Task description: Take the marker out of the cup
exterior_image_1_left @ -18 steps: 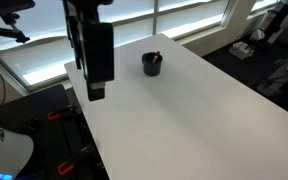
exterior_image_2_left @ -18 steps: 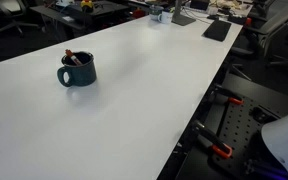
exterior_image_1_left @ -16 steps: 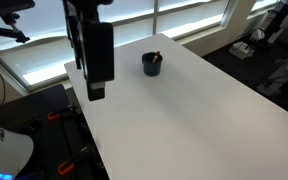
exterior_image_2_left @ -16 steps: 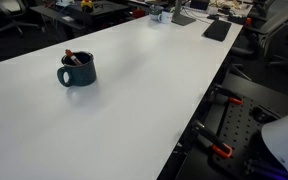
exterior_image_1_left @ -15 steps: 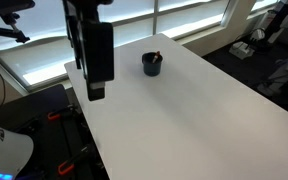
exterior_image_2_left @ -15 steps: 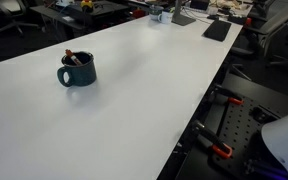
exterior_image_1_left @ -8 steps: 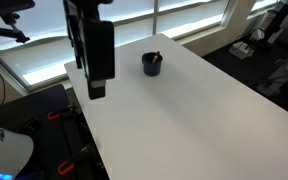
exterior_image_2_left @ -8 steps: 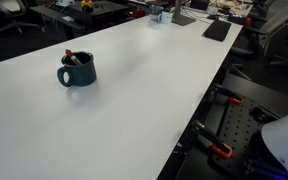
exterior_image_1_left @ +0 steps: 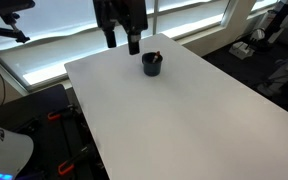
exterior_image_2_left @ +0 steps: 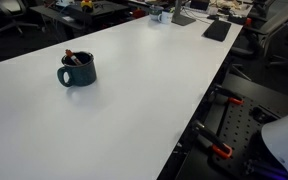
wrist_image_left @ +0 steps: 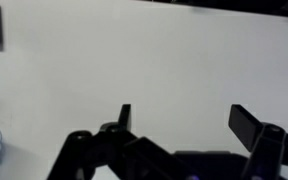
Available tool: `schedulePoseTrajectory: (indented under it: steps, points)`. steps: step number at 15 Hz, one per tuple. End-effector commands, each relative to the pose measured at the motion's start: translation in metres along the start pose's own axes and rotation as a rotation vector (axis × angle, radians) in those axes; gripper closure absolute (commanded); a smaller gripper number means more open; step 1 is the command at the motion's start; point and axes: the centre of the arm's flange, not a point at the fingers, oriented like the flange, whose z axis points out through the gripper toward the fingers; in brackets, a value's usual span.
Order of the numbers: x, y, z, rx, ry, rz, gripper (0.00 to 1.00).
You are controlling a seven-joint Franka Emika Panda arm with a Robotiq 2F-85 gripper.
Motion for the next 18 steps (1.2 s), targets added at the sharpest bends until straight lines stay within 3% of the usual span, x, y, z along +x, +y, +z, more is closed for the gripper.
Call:
schedulePoseTrajectory:
  steps: [1,2,3,9,14,18]
  points:
    - [0.055,-0.021,0.002,-0.025,0.117,-0.049,0.0]
    - [0.064,-0.025,0.005,-0.007,0.128,-0.056,0.0]
    - [0.039,-0.024,0.003,-0.008,0.102,-0.058,0.0]
    - [0.057,-0.026,0.009,-0.001,0.114,-0.068,0.0]
    - [0.108,-0.056,0.024,0.069,0.176,-0.065,0.0]
    - [0.151,-0.082,0.045,0.079,0.244,-0.072,0.0]
